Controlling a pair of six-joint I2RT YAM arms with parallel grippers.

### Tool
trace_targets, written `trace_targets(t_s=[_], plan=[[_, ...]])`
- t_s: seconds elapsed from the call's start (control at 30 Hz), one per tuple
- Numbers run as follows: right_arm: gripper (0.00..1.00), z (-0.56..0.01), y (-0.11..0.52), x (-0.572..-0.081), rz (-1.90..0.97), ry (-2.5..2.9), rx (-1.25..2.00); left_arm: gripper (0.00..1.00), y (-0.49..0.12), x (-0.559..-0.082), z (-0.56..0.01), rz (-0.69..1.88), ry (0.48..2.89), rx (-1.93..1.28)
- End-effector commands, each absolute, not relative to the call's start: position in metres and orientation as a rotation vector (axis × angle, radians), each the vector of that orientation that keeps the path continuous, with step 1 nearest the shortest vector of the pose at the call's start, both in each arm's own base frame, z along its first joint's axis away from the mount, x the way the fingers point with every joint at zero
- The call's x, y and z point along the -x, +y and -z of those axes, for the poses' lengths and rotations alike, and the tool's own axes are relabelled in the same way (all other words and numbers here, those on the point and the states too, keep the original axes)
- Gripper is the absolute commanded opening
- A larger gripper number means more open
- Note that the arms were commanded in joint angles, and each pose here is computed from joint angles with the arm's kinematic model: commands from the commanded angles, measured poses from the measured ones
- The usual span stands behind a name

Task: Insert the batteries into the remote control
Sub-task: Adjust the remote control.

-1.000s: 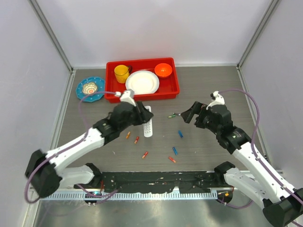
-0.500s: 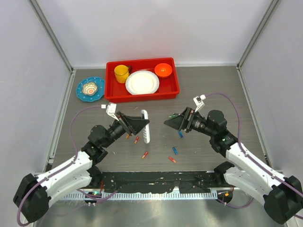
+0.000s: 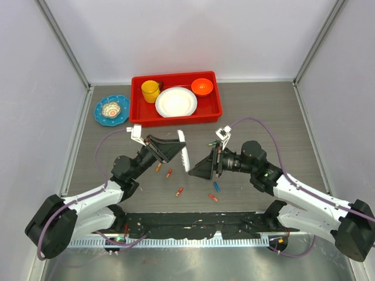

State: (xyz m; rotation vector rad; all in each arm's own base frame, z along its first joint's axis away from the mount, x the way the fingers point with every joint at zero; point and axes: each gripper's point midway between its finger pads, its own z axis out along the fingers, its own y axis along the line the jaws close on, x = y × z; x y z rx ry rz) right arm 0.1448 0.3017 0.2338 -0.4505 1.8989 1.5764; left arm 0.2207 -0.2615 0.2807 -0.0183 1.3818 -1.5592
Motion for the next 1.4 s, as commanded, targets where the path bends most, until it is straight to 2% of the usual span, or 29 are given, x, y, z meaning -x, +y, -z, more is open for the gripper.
trace_targets(t_s=[0.0, 0.43, 0.77, 1.13, 1.37], plan=[[1.00, -0.261, 0.309, -0.151, -1.578, 1.749, 0.501, 0.00, -0.258, -0.206, -0.333, 1.679, 1.185, -0.042], [1.00, -0.281, 0.316, -0.154, -1.671, 1.636, 0.470, 0.00, -0.270, -0.194, -0.339, 1.873, 1.153, -0.101], [0.98, -0.266, 0.320, -0.155, -1.690, 1.685, 0.457, 0.00, -0.270, -0.192, -0.351, 1.886, 1.100, -0.123], [0.89, -0.256, 0.323, -0.156, -1.720, 1.718, 0.428, 0.00, -0.269, -0.191, -0.357, 1.881, 1.082, -0.136], [0.80, -0.258, 0.326, -0.153, -1.763, 1.698, 0.426, 0.00, -0.268, -0.189, -0.359, 1.881, 1.073, -0.137]])
